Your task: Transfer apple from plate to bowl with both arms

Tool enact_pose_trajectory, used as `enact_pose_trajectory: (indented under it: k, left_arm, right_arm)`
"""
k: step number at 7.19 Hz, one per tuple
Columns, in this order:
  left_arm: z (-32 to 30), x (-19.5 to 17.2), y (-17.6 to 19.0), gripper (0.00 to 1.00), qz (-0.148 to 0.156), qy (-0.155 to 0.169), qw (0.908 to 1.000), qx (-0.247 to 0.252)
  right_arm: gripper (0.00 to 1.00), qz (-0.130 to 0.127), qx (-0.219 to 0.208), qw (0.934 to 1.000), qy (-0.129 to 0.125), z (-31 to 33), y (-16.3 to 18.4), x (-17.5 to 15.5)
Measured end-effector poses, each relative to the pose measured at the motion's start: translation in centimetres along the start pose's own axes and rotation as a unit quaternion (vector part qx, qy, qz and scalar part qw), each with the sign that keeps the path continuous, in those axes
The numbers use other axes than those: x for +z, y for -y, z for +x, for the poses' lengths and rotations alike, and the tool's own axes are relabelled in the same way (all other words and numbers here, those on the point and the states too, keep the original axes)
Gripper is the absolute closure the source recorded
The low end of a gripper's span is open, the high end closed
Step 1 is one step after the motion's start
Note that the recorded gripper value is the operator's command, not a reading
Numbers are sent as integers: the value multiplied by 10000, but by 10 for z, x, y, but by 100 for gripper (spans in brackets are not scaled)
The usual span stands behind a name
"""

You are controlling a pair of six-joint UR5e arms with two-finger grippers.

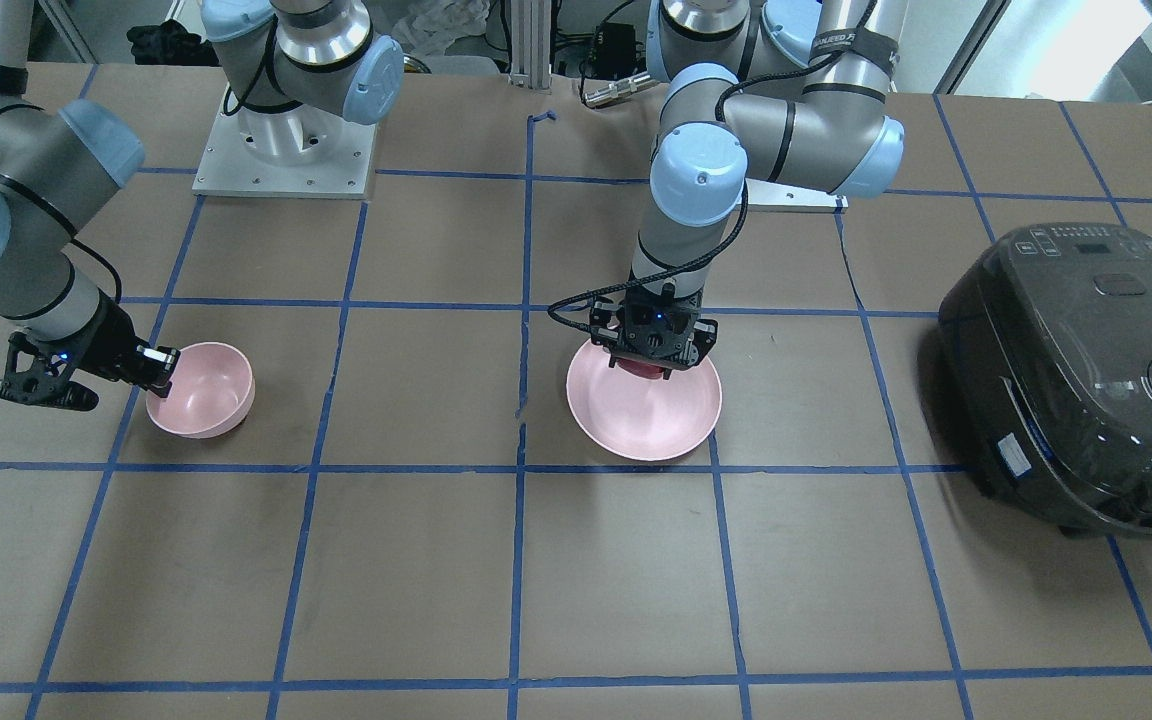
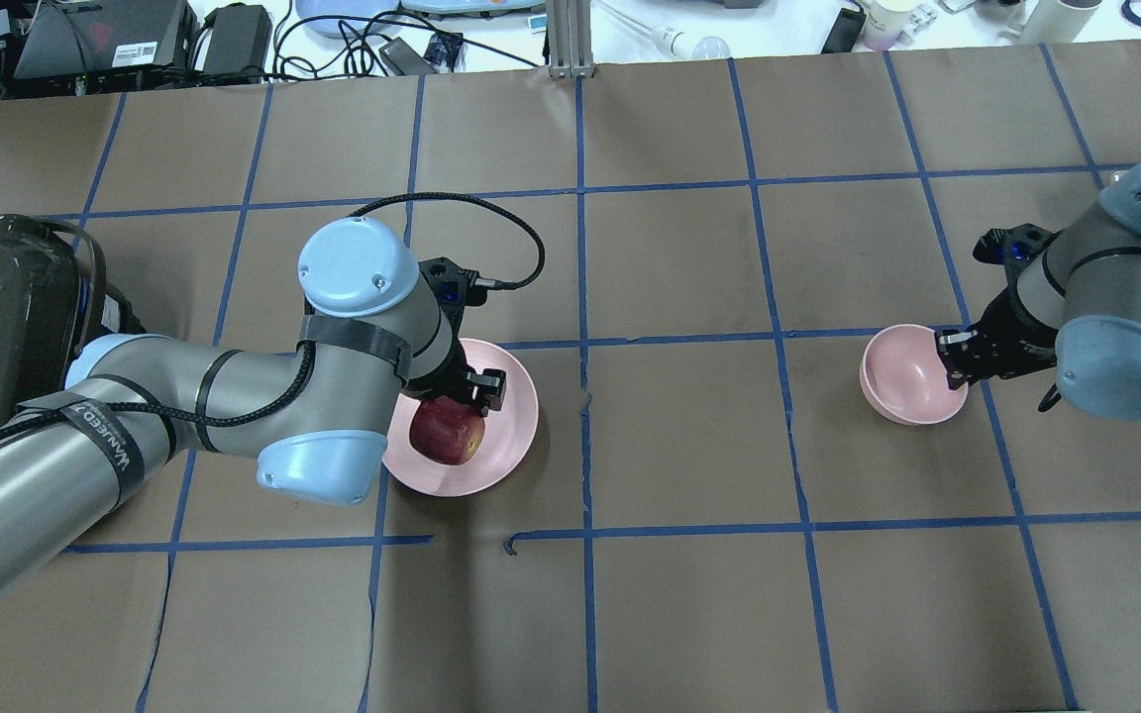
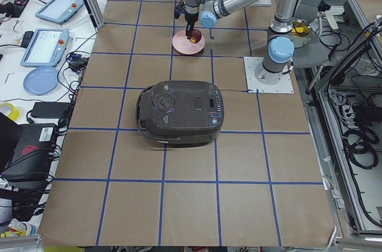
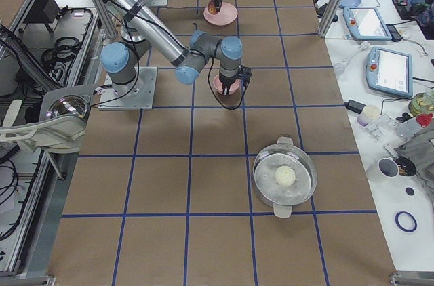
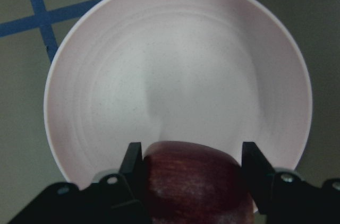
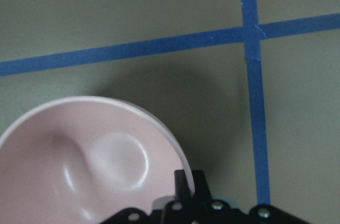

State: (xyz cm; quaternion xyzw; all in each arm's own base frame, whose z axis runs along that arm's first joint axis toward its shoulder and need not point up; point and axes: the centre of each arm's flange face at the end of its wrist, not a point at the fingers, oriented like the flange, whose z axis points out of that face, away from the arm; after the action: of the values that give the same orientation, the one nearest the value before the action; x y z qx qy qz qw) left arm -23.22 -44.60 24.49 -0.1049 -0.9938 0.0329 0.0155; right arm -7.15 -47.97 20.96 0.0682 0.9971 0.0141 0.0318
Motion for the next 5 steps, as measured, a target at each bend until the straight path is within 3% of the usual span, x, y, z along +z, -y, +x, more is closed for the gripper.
enact_pose_trajectory:
  k: [1,3,5]
  left_arm:
    - [2,-13,11,100,35,-43,10000,-51]
    - [4,-54,41,100,-183,-67,9997,-122]
    - [6,-74,57,100,-402,-81,9989,-241]
  right_arm:
    - [100,58,48,9999,102,-5,7,-9]
    - [100,66,109,9985,524,-43,22,-30]
    - [100,13,178,9979,626,-109,19,-36]
